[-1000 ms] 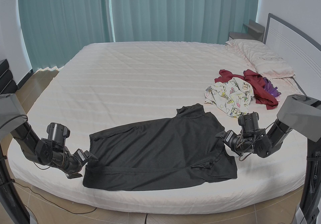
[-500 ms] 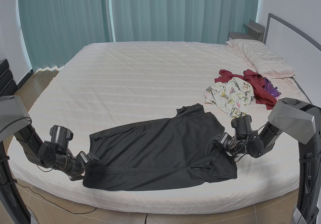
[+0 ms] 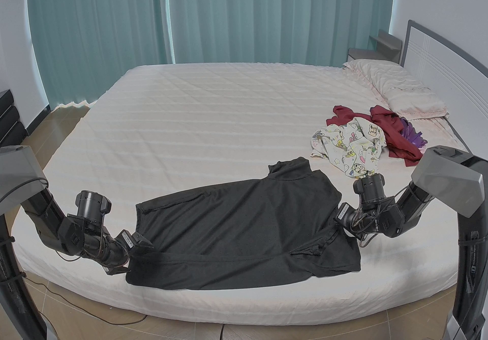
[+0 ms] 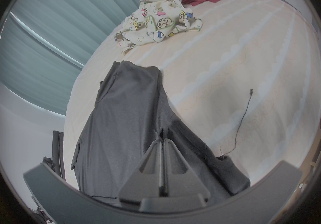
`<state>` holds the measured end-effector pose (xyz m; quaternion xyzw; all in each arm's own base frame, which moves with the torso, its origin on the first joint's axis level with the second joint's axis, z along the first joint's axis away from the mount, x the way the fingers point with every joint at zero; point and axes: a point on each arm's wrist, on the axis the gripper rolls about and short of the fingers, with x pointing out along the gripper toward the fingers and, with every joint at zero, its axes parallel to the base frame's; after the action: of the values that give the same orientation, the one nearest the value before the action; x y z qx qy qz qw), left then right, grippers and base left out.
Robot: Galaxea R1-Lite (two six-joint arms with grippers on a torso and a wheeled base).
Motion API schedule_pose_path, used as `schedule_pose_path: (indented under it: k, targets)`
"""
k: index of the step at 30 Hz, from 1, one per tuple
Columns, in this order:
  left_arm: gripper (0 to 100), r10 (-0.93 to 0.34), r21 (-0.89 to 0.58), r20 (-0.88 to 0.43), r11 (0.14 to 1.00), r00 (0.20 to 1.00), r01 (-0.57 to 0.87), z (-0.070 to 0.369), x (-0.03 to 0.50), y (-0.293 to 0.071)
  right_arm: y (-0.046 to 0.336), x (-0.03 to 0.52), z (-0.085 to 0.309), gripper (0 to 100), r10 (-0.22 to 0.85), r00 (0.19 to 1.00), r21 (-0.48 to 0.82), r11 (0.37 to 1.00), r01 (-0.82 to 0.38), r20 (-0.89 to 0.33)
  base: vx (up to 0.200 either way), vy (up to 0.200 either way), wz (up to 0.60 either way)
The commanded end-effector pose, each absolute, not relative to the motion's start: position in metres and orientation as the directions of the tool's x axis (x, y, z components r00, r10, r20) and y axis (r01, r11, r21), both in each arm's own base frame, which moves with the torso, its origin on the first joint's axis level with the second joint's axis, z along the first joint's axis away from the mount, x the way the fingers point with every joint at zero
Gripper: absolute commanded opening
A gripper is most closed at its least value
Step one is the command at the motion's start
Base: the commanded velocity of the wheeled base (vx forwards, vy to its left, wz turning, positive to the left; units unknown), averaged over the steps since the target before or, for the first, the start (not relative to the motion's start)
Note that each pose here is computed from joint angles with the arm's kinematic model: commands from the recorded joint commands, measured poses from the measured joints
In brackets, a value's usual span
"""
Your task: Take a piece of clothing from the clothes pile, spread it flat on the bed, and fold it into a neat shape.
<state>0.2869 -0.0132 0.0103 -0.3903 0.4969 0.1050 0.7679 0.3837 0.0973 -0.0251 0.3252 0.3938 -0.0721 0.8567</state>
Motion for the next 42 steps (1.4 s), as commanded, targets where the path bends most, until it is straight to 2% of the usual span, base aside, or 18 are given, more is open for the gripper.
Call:
schedule_pose_path:
  k: [1,7,11,16,23,30,31,38,42]
  targets:
    - [100,-0.228,-0.494,-0.846,0.674,0.481,-0.549,0.010,0.287,-0.014,0.096,0.377,0.004,0,0.144,0.716,0.531,0.771,0.351,-0.683,0.000,0.000,0.00]
    - [100,-0.226,-0.489,-0.850,0.677,0.476,-0.550,0.009,0.285,-0.014,0.095,0.365,0.029,0,0.154,0.728,0.534,0.781,0.324,-0.668,0.000,0.000,0.00]
    - [100,-0.226,-0.489,-0.850,0.677,0.476,-0.550,0.009,0.285,-0.014,0.091,0.349,0.041,0,0.147,0.646,0.440,0.839,0.319,-0.749,0.000,0.000,0.00]
    - [100,-0.226,-0.487,-0.851,0.678,0.474,-0.551,0.008,0.284,-0.013,0.091,0.331,0.047,0,0.144,0.608,0.407,0.856,0.319,-0.781,0.000,0.000,0.00]
    - [100,-0.226,-0.486,-0.852,0.678,0.472,-0.552,0.008,0.283,-0.013,0.098,0.315,0.059,0,0.162,0.595,0.398,0.870,0.290,-0.787,0.000,0.000,0.00]
    - [100,-0.227,-0.486,-0.852,0.679,0.472,-0.550,0.008,0.283,-0.014,0.098,0.304,0.055,0,0.153,0.542,0.363,0.880,0.305,-0.826,0.000,0.000,0.00]
    - [100,-0.227,-0.486,-0.852,0.679,0.472,-0.550,0.008,0.283,-0.014,0.097,0.300,0.055,100,0.149,0.529,0.354,0.882,0.311,-0.836,0.000,0.000,0.00]
    - [100,-0.227,-0.486,-0.852,0.680,0.472,-0.549,0.008,0.283,-0.014,0.092,0.285,0.060,100,0.167,0.447,0.325,0.895,0.304,-0.879,0.000,0.000,0.00]
    - [100,-0.227,-0.486,-0.852,0.680,0.472,-0.549,0.008,0.283,-0.014,0.090,0.285,0.054,100,0.154,0.433,0.302,0.906,0.297,-0.888,0.000,0.000,0.00]
